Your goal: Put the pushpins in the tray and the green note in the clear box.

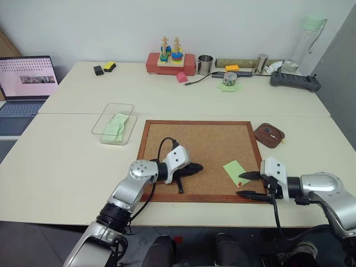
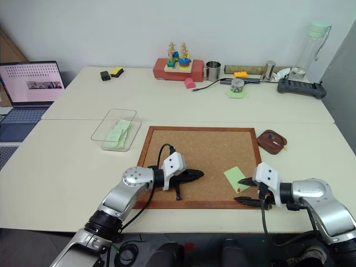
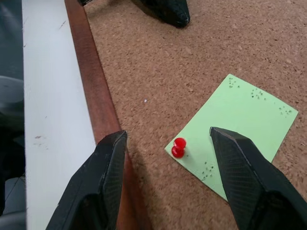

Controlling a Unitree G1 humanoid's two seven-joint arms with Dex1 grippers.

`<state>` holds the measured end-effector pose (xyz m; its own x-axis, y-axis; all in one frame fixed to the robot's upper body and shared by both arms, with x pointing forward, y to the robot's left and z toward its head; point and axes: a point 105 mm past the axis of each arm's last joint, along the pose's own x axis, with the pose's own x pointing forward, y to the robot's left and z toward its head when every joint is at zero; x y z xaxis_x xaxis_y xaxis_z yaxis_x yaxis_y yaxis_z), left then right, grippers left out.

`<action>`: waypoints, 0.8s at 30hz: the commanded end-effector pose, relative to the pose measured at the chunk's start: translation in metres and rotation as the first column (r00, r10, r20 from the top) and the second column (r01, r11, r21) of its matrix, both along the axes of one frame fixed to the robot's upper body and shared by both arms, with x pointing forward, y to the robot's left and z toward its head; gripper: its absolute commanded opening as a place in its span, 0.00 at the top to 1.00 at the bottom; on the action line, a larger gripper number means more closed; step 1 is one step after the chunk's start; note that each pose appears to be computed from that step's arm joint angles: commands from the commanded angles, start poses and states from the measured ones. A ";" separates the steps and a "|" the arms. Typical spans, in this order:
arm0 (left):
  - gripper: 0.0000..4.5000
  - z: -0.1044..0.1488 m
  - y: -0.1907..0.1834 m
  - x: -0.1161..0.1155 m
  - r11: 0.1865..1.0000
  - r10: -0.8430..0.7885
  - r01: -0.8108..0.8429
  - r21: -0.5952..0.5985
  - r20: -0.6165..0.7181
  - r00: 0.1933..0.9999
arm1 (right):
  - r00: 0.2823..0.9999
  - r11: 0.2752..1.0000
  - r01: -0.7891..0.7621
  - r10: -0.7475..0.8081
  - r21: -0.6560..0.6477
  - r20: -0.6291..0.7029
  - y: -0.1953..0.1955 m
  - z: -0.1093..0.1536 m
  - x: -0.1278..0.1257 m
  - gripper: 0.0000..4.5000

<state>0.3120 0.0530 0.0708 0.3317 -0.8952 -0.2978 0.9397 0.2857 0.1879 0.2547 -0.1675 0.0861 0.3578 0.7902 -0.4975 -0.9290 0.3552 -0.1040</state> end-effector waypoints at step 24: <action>1.00 -0.004 0.019 0.004 0.992 0.122 -0.125 -0.015 -0.113 0.986 | 0.986 0.996 -0.033 0.018 0.087 0.168 0.007 0.063 0.018 0.98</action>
<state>0.3117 0.0565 0.0715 0.3491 -0.8890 -0.2962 0.9365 0.3200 0.1432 0.2681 -0.1597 0.1177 0.3686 0.8314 -0.4159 -0.9292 0.3418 -0.1404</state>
